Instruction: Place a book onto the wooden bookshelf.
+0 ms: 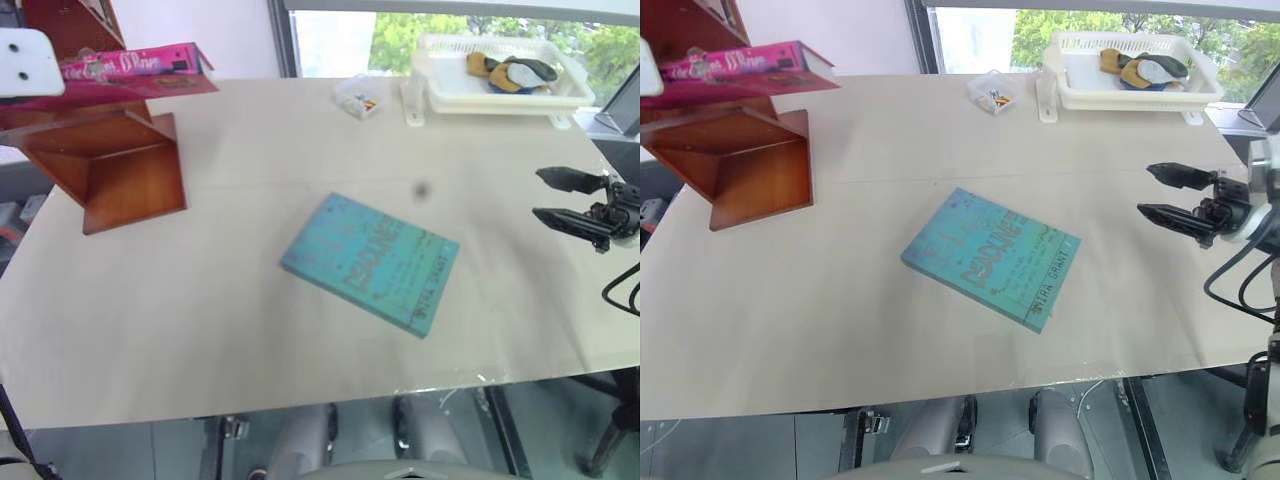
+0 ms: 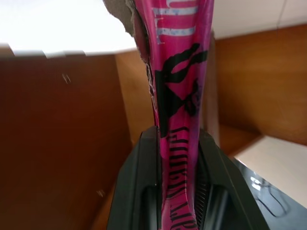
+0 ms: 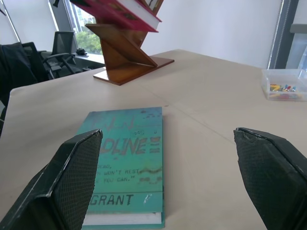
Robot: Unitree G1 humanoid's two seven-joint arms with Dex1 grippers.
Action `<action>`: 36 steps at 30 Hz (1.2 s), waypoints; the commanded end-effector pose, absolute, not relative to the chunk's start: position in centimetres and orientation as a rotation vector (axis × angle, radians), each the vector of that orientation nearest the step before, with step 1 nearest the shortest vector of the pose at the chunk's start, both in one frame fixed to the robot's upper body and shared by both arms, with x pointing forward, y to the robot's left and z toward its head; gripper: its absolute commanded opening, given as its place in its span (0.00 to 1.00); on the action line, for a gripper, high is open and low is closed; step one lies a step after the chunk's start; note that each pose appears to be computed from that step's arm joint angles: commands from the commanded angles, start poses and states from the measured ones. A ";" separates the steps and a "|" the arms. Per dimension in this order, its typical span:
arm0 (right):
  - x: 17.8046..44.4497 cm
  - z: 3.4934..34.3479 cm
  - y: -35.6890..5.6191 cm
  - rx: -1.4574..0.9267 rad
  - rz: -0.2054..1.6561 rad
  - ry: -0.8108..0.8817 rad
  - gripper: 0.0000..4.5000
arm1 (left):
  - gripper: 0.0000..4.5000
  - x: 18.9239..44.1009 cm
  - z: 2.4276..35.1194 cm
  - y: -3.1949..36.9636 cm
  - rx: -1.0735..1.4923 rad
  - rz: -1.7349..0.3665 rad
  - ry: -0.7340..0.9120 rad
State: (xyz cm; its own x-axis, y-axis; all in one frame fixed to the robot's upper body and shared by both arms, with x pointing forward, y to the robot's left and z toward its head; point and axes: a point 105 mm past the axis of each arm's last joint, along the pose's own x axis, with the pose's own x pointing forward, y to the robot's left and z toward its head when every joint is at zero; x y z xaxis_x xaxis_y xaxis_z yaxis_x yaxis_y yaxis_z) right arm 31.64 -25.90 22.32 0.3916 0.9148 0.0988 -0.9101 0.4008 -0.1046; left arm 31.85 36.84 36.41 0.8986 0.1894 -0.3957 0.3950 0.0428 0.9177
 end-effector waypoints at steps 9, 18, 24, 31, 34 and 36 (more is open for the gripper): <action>30.1 25.2 -25.8 0.023 1.267 -0.249 1.00 | 0.07 29.6 37.1 40.3 1.507 -0.059 0.476; 29.0 26.2 -25.6 0.077 1.326 -0.254 1.00 | 0.07 29.5 36.5 41.3 1.491 -0.041 0.518; 27.3 27.7 -25.1 0.198 1.425 -0.255 1.00 | 0.64 29.4 36.0 41.8 1.471 -0.039 0.545; 26.7 28.7 -25.1 0.258 1.463 -0.284 1.00 | 0.99 29.4 35.7 41.9 1.457 -0.044 0.562; 26.7 28.8 -25.1 0.260 1.464 -0.284 1.00 | 0.99 29.2 35.7 41.9 1.456 -0.037 0.571; 26.8 28.7 -25.1 0.257 1.461 -0.281 1.00 | 0.99 29.1 35.8 41.9 1.459 -0.033 0.570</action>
